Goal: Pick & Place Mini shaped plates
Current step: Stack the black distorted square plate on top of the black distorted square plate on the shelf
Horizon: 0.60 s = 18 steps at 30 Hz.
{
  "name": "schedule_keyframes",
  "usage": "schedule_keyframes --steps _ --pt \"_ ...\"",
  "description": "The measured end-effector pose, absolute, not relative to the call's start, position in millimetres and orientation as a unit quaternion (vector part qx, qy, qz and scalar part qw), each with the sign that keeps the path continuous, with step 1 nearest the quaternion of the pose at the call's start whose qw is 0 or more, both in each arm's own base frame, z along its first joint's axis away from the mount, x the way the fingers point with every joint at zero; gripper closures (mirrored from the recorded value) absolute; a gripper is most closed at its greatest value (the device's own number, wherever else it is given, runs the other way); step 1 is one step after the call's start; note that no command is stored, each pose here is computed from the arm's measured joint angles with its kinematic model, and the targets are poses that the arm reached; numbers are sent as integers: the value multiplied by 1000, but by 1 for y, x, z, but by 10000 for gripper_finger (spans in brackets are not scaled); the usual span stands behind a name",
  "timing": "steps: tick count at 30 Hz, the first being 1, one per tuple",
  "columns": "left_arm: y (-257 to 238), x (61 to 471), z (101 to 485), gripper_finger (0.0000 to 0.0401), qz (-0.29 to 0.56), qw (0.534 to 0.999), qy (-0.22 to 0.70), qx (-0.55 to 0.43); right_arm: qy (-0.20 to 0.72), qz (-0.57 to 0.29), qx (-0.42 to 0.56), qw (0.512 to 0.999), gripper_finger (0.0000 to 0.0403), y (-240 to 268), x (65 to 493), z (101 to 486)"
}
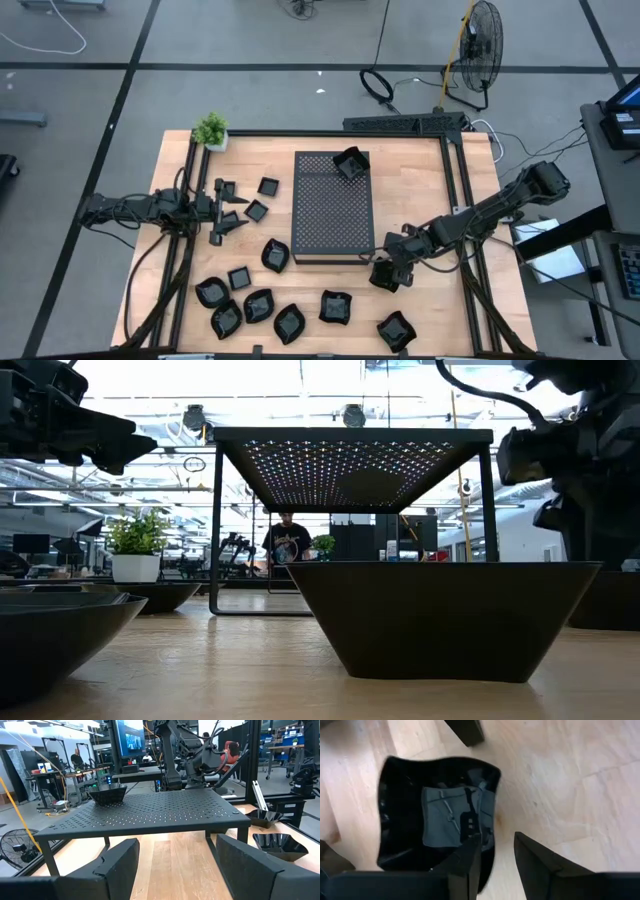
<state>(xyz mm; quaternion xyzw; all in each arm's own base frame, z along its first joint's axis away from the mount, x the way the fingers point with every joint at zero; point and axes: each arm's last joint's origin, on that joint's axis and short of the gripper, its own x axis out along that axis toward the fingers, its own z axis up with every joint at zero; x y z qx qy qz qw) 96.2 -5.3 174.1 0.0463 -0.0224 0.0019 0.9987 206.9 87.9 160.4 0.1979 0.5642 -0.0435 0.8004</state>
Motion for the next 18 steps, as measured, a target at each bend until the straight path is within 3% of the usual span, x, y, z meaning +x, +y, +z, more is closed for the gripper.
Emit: schedule_keyframes --steps 18 --pt "-5 96 174 132 2 999 -23 46 580 -60 202 787 302 84 198 147"
